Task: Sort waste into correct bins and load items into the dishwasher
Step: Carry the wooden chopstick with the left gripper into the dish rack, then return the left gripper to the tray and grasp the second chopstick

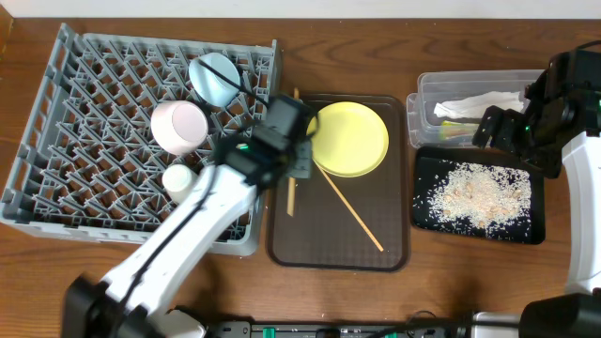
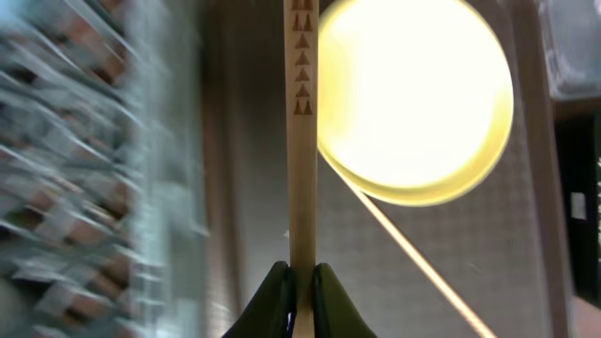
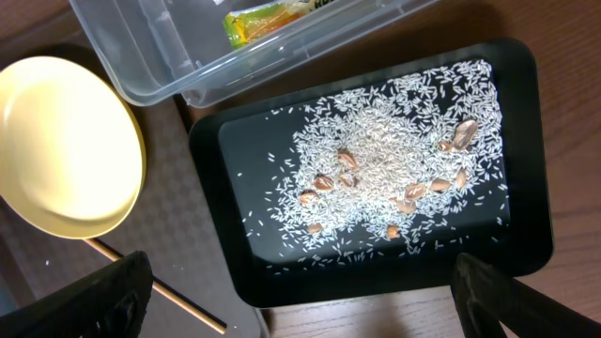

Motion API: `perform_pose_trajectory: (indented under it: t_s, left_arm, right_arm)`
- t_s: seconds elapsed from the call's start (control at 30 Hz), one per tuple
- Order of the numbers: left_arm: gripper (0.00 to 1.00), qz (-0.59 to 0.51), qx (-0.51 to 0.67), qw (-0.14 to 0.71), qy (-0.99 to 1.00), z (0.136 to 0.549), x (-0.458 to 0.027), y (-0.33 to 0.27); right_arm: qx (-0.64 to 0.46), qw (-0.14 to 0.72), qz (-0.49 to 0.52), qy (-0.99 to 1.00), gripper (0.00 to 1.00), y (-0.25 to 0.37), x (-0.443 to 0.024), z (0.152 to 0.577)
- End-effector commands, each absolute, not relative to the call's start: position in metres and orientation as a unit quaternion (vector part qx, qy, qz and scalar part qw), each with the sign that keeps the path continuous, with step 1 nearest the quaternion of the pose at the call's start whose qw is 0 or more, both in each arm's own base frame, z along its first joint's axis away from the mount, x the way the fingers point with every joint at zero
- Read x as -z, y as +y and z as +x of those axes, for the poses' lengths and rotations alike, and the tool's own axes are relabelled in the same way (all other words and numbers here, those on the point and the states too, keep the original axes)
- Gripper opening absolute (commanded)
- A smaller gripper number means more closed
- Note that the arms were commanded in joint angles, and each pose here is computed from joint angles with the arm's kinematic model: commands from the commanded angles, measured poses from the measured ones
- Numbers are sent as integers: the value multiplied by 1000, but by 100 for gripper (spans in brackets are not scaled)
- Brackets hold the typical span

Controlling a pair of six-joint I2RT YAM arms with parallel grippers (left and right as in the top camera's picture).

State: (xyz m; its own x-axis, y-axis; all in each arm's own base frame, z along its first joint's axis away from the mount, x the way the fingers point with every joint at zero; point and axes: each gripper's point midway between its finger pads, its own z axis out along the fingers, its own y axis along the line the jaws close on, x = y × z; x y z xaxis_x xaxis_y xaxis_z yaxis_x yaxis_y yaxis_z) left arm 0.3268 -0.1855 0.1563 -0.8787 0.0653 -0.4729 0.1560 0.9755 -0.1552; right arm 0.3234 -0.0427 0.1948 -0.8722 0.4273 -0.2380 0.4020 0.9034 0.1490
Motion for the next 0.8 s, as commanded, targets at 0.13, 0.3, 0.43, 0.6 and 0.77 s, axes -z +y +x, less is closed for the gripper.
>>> perform_pose_trajectory:
  t_s: [0.13, 0.3, 0.43, 0.6, 0.77]
  left_arm:
    - [8, 107, -11, 296, 949, 371, -173, -108]
    - [8, 88, -26, 254, 963, 385, -133, -94]
    - [40, 51, -9, 271, 961, 388, -143, -94]
    - [48, -20, 141, 205, 968, 360, -140, -145]
    - [48, -108, 181, 129, 969, 313, -122, -206]
  right_arm:
    - [-48, 141, 214, 966, 99, -46, -200, 325]
    - [-48, 141, 213, 966, 99, -46, -200, 324]
    - [-48, 141, 213, 966, 99, -46, -200, 324]
    - [-48, 141, 213, 966, 99, -46, -200, 324]
    - [-48, 141, 213, 966, 99, -46, -200, 324]
